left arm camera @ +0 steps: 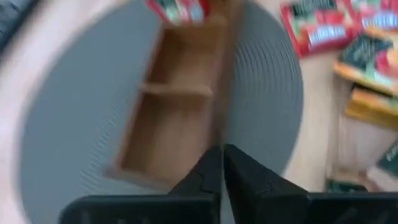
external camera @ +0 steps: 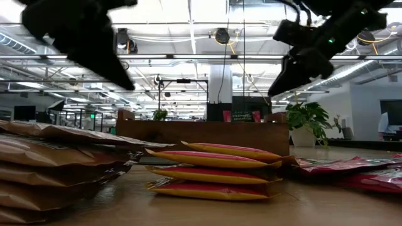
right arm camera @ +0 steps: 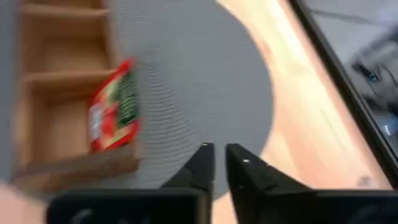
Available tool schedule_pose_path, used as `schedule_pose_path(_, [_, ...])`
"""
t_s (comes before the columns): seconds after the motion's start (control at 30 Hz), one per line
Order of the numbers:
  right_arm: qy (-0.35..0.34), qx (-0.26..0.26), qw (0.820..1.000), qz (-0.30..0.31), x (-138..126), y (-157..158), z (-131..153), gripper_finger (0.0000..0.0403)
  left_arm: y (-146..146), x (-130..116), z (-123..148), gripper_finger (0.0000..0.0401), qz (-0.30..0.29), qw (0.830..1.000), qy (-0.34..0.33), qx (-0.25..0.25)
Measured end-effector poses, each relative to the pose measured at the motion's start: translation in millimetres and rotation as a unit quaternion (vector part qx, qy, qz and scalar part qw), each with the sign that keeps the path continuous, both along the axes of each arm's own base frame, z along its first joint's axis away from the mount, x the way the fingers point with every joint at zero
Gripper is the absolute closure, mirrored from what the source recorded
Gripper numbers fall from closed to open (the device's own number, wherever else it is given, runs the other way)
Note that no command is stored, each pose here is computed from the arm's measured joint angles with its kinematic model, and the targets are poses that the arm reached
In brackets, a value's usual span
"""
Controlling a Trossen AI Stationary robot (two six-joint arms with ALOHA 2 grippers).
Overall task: Pick & Place Tea
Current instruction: Put the mango tea sachet into the middle compartment of the wooden organizer
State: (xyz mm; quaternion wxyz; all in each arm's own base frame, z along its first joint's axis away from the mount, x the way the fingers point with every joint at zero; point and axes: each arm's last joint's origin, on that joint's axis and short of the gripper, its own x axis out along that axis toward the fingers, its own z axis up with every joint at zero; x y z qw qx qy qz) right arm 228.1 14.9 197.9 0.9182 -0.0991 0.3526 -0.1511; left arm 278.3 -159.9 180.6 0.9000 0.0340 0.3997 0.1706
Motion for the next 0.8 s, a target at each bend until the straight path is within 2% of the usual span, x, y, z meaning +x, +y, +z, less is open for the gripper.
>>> schedule_pose_path(0.07, [-0.012, -0.012, 1.0, 0.013, -5, -2, -8, 0.039, 1, -5, -10, 0.0395, 0.006, 1.0, 0.007, -0.028])
schedule_pose_path(0.13, [-0.02, -0.013, 1.0, 0.001, -11, -8, -15, 0.0392, -2, -5, -15, 0.0395, 0.005, 0.998, -0.007, -0.058])
schedule_pose_path(0.27, [-0.038, 0.026, 0.999, 0.02, -19, -18, -27, 0.04, -4, -5, -21, 0.0397, -0.004, 0.995, -0.038, -0.094])
schedule_pose_path(0.37, [-0.067, 0.043, 0.996, 0.036, -24, -25, -37, 0.0401, 0, -3, -23, 0.0398, 0.009, 0.993, -0.048, -0.105])
schedule_pose_path(0.5, [-0.109, 0.037, 0.993, 0.021, -36, -34, -55, 0.0402, 14, -4, -30, 0.0398, 0.063, 0.99, -0.037, -0.117])
schedule_pose_path(0.6, [-0.145, 0.042, 0.988, 0.033, -39, -40, -57, 0.0402, 27, -5, -37, 0.0398, 0.105, 0.986, -0.027, -0.124])
schedule_pose_path(0.8, [-0.136, 0.054, 0.989, 0.034, -39, -42, -61, 0.0402, 46, -8, -48, 0.0398, 0.147, 0.982, -0.018, -0.119])
